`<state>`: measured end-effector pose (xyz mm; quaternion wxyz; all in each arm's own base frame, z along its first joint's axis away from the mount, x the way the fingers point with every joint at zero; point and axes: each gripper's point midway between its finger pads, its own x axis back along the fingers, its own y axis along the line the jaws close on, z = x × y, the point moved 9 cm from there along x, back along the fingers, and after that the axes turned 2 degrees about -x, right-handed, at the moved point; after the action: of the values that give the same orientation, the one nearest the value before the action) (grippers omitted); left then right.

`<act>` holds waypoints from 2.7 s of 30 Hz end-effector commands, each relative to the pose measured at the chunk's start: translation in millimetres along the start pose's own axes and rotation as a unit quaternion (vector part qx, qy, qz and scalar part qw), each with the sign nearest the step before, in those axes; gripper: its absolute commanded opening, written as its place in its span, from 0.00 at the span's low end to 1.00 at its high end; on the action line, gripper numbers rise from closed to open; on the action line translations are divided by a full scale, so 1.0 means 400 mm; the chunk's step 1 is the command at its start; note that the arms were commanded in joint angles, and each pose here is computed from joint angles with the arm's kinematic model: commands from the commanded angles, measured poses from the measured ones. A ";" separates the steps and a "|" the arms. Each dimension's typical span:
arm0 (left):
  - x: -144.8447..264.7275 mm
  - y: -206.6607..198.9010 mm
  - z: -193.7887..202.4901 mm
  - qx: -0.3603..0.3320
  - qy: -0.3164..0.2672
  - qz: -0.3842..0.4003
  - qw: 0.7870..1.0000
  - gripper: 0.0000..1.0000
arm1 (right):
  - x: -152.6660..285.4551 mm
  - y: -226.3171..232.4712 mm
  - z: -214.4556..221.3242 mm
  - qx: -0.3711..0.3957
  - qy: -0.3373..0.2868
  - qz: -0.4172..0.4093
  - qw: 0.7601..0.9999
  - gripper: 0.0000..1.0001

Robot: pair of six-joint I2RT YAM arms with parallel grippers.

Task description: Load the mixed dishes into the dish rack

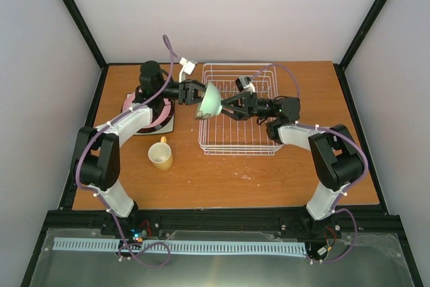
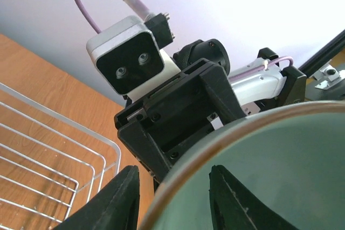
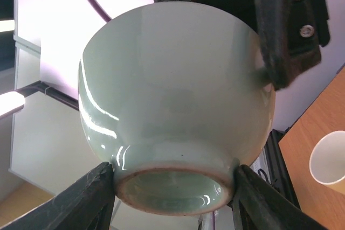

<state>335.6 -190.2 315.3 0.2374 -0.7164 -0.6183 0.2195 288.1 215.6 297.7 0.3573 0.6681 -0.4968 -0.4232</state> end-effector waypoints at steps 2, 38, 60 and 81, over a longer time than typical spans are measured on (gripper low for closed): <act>-0.014 0.014 -0.042 -0.028 -0.003 -0.025 0.999 0.38 | 0.036 0.031 0.002 0.091 -0.017 -0.018 0.996 0.03; 0.181 0.094 -0.152 -0.044 -0.045 -0.228 0.972 0.41 | 0.243 -0.129 0.003 0.045 -0.078 0.197 0.976 0.03; 0.314 -0.026 -0.163 -0.054 0.011 -0.534 0.844 0.40 | 0.194 -0.094 -0.009 0.040 0.055 0.670 0.739 0.03; 0.348 -0.051 -0.008 -0.016 0.081 -0.612 0.787 0.39 | 0.225 -0.258 0.019 -0.029 0.139 0.770 0.623 0.03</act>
<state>357.3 -57.8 331.9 0.3420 -0.2294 -0.9112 -0.0066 327.9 151.1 187.2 0.6373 0.0852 -0.7614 0.0834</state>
